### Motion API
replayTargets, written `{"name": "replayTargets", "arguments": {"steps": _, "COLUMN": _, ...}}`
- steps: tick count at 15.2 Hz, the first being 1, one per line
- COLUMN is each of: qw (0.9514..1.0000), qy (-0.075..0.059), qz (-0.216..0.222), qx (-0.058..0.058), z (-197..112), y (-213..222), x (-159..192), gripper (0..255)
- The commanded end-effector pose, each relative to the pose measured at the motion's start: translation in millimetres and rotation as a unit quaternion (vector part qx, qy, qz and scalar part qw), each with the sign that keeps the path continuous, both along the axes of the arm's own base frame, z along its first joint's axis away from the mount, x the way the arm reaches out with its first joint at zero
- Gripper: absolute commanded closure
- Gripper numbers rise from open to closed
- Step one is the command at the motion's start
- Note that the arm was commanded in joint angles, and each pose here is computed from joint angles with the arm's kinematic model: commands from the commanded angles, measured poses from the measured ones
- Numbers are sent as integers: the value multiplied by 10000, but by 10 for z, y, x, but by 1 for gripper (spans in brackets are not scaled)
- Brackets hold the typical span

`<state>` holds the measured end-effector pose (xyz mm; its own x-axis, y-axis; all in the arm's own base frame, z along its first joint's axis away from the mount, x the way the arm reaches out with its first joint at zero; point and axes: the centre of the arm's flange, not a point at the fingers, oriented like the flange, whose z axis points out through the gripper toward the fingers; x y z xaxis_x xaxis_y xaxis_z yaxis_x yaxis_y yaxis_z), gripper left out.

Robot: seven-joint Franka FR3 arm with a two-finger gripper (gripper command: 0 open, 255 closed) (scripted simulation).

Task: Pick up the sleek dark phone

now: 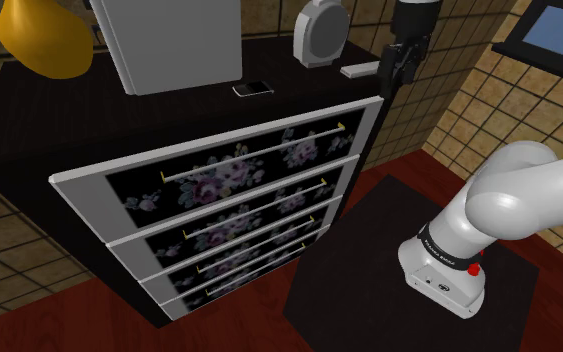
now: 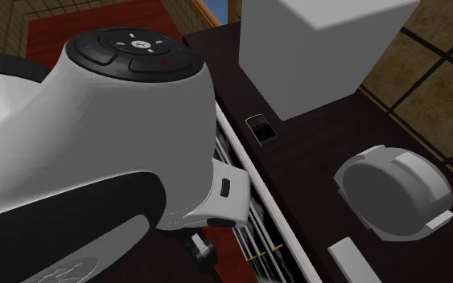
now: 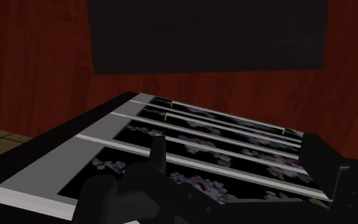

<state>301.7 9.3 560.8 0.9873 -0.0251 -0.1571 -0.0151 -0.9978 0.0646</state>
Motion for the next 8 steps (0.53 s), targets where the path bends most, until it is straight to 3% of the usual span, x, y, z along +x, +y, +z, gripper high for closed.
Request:
{"name": "replayTargets", "arguments": {"steps": 1, "qw": 10000, "qy": 0, "qz": 0, "qx": 0, "z": 0, "y": 0, "x": 0, "gripper": 0}}
{"name": "replayTargets", "arguments": {"steps": 4, "qw": 9986, "qy": -52, "qz": 527, "qx": 61, "z": -86, "y": -25, "x": 358, "gripper": 0}}
{"name": "replayTargets", "arguments": {"steps": 8, "qw": 9923, "qy": -121, "qz": 1227, "qx": 142, "z": -194, "y": 1, "x": 837, "gripper": 0}}
